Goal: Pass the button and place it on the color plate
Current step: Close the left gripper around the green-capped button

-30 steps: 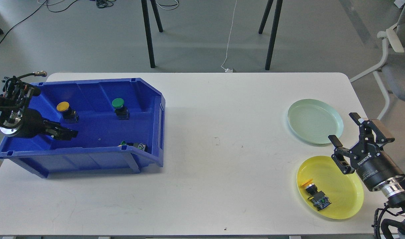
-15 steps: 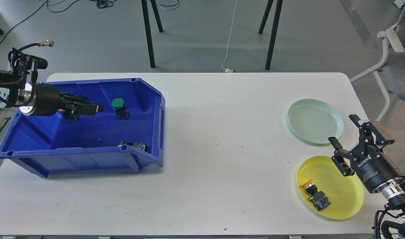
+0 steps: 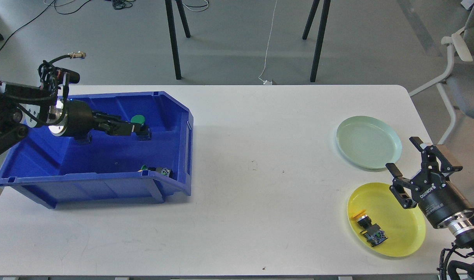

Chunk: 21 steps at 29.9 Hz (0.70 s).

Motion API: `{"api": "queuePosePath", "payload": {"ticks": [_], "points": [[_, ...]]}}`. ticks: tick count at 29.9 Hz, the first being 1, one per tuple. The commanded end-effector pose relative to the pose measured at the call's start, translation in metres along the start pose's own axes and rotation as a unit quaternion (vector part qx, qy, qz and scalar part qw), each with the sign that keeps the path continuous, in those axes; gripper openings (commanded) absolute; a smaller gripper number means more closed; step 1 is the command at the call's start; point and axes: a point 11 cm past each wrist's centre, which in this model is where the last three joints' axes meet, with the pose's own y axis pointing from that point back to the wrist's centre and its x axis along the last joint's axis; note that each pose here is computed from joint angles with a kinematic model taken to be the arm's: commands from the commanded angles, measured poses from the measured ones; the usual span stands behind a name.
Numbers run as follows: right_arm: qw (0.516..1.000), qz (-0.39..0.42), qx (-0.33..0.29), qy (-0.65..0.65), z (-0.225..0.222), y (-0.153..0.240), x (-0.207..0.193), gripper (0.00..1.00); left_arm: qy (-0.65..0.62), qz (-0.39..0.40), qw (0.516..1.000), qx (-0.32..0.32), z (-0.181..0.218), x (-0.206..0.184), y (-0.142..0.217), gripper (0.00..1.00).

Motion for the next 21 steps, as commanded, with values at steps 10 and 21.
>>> {"api": "queuePosePath", "payload": {"ticks": [10,21], "points": [[1.000,0.000,-0.004,-0.003,0.003,0.002,0.001,0.91,0.010,-0.009,1.000,-0.007,0.006,-0.005,-0.025,0.77],[1.000,-0.001,-0.006,-0.004,0.004,0.004,0.002,0.91,0.019,-0.010,1.000,0.001,0.005,-0.004,-0.041,0.78]]}}
